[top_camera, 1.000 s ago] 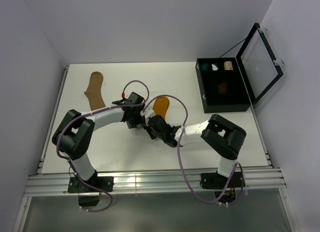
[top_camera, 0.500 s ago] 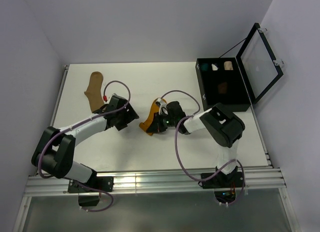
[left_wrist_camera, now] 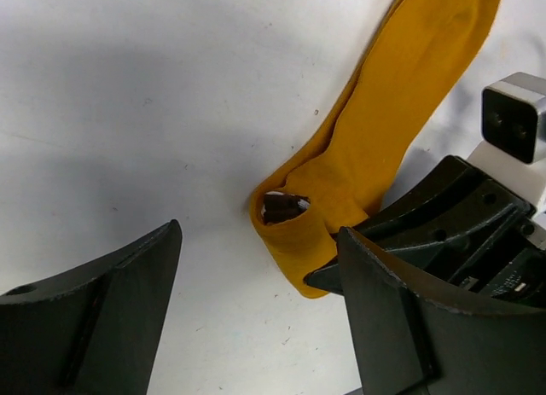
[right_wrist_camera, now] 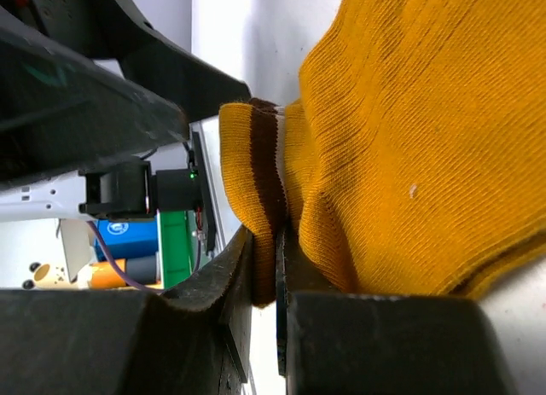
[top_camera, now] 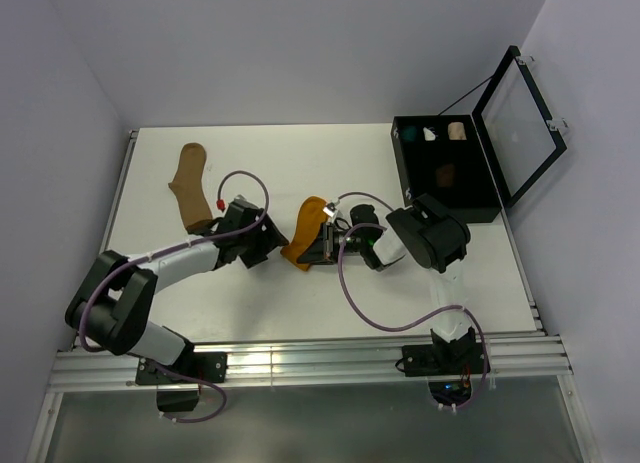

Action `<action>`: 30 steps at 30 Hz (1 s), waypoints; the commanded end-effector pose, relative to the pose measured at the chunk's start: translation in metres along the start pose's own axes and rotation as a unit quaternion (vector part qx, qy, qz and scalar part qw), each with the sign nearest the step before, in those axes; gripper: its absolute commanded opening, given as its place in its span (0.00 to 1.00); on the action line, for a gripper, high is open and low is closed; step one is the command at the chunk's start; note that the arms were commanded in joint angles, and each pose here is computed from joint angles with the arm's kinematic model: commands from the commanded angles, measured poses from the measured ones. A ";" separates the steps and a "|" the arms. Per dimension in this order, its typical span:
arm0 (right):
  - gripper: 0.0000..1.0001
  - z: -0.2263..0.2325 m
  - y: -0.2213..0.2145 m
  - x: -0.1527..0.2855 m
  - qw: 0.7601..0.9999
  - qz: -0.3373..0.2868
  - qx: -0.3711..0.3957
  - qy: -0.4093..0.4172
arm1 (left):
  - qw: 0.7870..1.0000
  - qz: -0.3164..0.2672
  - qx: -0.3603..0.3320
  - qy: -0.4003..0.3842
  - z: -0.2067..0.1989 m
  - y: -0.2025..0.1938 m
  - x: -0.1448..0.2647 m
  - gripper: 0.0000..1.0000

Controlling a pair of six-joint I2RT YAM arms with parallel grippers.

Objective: Roll the socks
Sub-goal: Roll the sock at the center of the board.

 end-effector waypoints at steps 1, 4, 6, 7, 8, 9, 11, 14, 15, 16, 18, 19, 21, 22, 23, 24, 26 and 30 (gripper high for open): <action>0.00 -0.012 -0.001 0.000 1.000 0.008 -0.015 -0.026 | 0.999 -0.005 -0.001 -0.035 -0.025 0.003 -0.003 0.79; 0.00 -0.015 0.000 0.000 0.999 0.007 -0.020 -0.042 | 1.000 0.002 -0.006 -0.026 -0.026 -0.001 -0.009 0.78; 0.00 -0.018 0.000 0.000 0.998 0.007 -0.025 -0.050 | 1.000 0.009 -0.007 -0.018 -0.025 -0.003 -0.014 0.76; 0.00 -0.019 -0.001 0.000 0.998 0.007 -0.026 -0.051 | 1.000 0.016 -0.007 -0.009 -0.023 -0.006 -0.016 0.76; 0.00 -0.020 0.000 0.000 0.998 0.005 -0.030 -0.056 | 1.000 0.022 -0.007 0.000 -0.019 -0.009 -0.019 0.74; 0.00 -0.022 0.000 0.000 0.998 0.004 -0.032 -0.060 | 1.000 0.025 -0.007 0.003 -0.019 -0.010 -0.020 0.72; 0.00 -0.022 0.001 0.001 0.997 0.001 -0.030 -0.064 | 0.999 0.040 -0.009 0.026 -0.010 -0.017 -0.023 0.67; 0.01 -0.019 0.003 0.002 0.997 -0.005 -0.021 -0.071 | 0.997 0.060 -0.012 0.055 0.000 -0.025 -0.028 0.51; 0.02 -0.019 0.004 0.003 0.997 -0.012 -0.017 -0.079 | 0.996 0.063 -0.013 0.058 0.001 -0.026 -0.028 0.47; 0.03 -0.014 0.007 0.004 0.997 -0.017 0.001 -0.080 | 0.996 0.067 -0.016 0.062 0.002 -0.027 -0.029 0.44; 0.06 -0.013 0.009 0.007 0.995 -0.028 0.010 -0.099 | 0.994 0.074 -0.023 0.071 0.005 -0.029 -0.030 0.34; 0.09 -0.005 0.012 0.008 0.994 -0.035 0.035 -0.098 | 0.994 0.076 -0.025 0.073 0.006 -0.029 -0.031 0.31; 0.14 0.004 0.015 0.012 0.990 -0.052 0.057 -0.116 | 0.994 0.078 -0.033 0.076 0.004 -0.026 -0.030 0.22; 0.22 0.005 0.016 0.014 0.987 -0.058 0.085 -0.127 | 0.993 0.068 -0.041 0.085 0.006 -0.023 -0.031 0.15; 0.25 0.003 0.014 0.016 0.983 -0.057 0.092 -0.146 | 0.993 0.068 -0.053 0.087 0.004 -0.020 -0.030 0.13; 0.29 0.016 0.013 0.016 0.979 -0.065 0.123 -0.150 | 0.992 0.069 -0.060 0.088 0.003 -0.018 -0.030 0.13; 0.39 0.013 0.017 0.022 0.959 -0.090 0.178 -0.202 | 0.991 0.067 -0.079 0.089 -0.001 -0.013 -0.030 0.11; 0.48 0.037 0.017 0.027 0.904 -0.140 0.304 -0.264 | 0.988 0.074 -0.105 0.091 -0.003 -0.010 -0.029 0.09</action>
Point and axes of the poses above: each gripper's point midway between its finger pads, its own x axis back along the fingers, its own z axis along the line the jaws close on, y = z × x, the point moved 3 cm from there along x, back along the fingers, and after that the axes turned 10 degrees about -x, right-handed, at the moved point
